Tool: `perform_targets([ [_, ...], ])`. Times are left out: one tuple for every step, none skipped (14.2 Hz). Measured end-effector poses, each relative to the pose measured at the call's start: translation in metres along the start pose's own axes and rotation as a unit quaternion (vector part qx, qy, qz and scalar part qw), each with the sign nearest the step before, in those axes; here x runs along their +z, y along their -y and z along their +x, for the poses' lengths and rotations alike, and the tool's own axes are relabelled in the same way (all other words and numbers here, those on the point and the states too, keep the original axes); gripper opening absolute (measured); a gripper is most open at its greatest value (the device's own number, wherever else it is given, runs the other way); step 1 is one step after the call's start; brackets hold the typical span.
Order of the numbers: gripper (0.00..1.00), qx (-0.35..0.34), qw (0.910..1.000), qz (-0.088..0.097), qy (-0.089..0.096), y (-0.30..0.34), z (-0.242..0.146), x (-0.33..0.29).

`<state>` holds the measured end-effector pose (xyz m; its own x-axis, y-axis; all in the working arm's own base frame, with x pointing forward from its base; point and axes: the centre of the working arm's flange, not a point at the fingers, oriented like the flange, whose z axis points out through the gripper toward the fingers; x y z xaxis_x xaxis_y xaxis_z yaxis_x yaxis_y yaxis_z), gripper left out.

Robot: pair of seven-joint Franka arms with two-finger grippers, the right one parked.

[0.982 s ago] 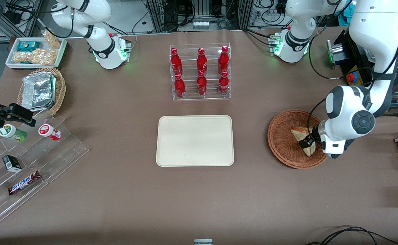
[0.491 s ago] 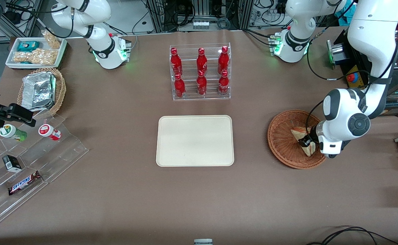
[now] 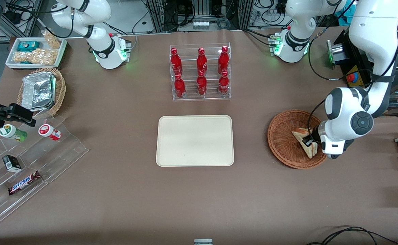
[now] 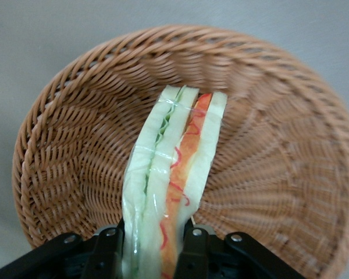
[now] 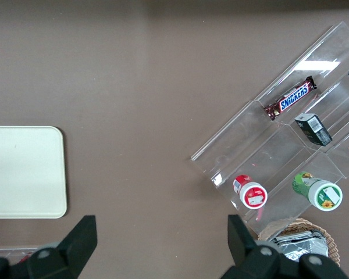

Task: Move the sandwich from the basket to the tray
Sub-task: 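Carry the sandwich with the left gripper over the cream tray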

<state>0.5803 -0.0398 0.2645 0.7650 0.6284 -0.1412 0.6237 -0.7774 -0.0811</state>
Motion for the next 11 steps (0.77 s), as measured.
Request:
perform_targets([
  [0.3,0.017,0.9998,0.0,-0.004,-0.014,-0.012,-0.017],
  [0.29,0.039,0.9992,0.001,-0.008,-0.034,-0.03,-0.031],
  [0.28,0.06,0.9981,0.002,-0.014,-0.058,-0.054,-0.043],
  [0.27,0.085,0.9962,0.003,-0.02,-0.086,-0.086,-0.051],
  [0.24,0.122,0.992,0.008,-0.031,-0.113,-0.121,-0.054],
  [0.19,0.166,0.9849,0.018,-0.045,-0.136,-0.157,-0.052],
  [0.18,0.203,0.9772,0.026,-0.057,-0.157,-0.191,-0.047],
  [0.18,0.23,0.9708,0.028,-0.063,-0.178,-0.222,-0.043],
  [0.15,0.247,0.9665,0.023,-0.067,-0.2,-0.249,-0.04],
  [0.15,0.253,0.9647,0.017,-0.07,-0.221,-0.27,-0.038],
  [0.15,0.254,0.9646,0.013,-0.071,-0.243,-0.289,-0.032],
])
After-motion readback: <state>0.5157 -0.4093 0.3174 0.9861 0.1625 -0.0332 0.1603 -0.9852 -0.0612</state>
